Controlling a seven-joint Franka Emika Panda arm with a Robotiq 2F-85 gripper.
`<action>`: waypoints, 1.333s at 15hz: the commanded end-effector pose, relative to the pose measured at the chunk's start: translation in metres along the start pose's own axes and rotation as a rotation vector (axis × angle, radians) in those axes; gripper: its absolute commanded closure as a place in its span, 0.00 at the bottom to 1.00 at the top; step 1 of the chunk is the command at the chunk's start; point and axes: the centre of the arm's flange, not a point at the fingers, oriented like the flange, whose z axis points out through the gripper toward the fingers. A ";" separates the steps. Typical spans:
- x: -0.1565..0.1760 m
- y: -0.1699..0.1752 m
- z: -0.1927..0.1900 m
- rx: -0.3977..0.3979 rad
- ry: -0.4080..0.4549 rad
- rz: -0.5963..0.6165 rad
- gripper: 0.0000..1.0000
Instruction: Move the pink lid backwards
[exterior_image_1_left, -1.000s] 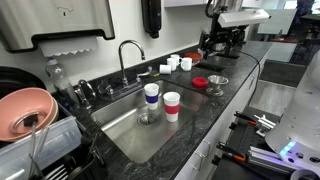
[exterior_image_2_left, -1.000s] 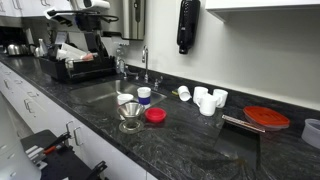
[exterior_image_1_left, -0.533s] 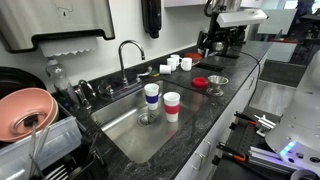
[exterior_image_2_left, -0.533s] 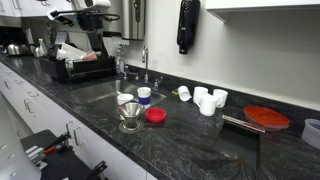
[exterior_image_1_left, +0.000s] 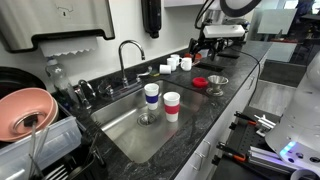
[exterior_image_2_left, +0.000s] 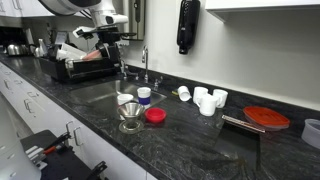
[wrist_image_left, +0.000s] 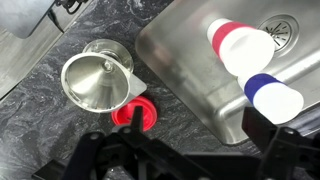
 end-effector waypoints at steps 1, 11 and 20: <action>0.008 0.005 0.008 -0.004 -0.007 0.016 0.00; 0.019 0.007 0.017 -0.006 -0.012 0.041 0.00; 0.058 0.009 0.055 -0.026 -0.059 0.294 0.00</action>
